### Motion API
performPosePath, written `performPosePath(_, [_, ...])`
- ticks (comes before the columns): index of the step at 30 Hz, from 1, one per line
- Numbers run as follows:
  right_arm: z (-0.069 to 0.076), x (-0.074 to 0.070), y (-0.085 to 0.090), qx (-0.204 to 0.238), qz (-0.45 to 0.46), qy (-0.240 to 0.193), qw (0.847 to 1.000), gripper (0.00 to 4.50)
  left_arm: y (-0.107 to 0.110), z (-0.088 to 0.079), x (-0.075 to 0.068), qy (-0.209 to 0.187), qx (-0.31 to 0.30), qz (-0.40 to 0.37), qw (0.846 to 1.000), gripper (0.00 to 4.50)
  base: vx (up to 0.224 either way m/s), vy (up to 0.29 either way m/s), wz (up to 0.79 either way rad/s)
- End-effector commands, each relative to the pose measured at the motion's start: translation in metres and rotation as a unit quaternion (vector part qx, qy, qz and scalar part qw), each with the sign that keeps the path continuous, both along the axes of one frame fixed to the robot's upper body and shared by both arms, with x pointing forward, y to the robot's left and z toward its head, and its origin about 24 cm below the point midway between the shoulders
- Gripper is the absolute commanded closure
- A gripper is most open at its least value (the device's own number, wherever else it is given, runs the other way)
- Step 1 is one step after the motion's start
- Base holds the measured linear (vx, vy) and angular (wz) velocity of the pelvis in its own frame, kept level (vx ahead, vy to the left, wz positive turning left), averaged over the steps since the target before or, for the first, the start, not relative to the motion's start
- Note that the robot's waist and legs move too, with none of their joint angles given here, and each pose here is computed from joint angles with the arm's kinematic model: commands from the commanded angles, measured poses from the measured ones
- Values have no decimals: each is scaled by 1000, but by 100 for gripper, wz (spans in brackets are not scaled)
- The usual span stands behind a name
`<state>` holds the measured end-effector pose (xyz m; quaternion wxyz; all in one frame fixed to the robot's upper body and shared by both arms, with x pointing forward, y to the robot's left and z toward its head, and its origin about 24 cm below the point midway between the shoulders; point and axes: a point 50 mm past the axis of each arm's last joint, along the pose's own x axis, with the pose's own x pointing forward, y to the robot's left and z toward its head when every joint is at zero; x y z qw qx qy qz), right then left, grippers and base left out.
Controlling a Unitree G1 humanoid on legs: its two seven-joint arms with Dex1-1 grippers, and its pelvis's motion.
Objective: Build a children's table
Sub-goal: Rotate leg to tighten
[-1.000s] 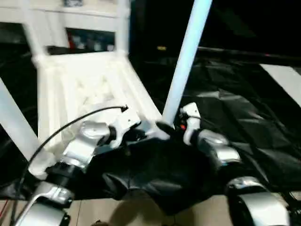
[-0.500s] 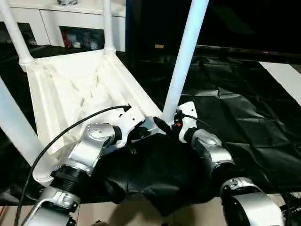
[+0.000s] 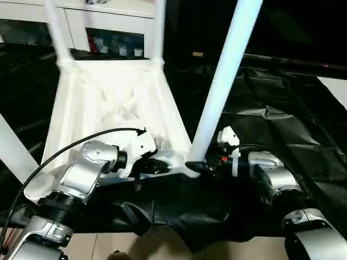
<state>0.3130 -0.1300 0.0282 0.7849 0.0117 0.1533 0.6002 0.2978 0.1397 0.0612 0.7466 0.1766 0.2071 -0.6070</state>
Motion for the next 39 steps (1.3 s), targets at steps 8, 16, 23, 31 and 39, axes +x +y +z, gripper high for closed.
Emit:
performPosePath(8, [-7,-19,17,-2,114,38,993,195,-5,9,2,-3,-18,-40,999,450,0,0,0])
performPosePath(16, [-18,0,29,-11,-74,21,997,197,-13,12,17,-48,-29,50,997,450,0,0,0])
performPosePath(23, [-27,19,40,-9,-302,46,952,199,-33,11,17,-63,-38,93,993,450,0,0,0])
performPosePath(31, [-19,18,71,20,-282,26,959,127,-60,9,9,-65,-55,98,992,450,0,0,0])
performPosePath(39, [-10,12,46,-1,-125,-29,992,104,-43,10,5,-54,-54,36,996,450,0,0,0])
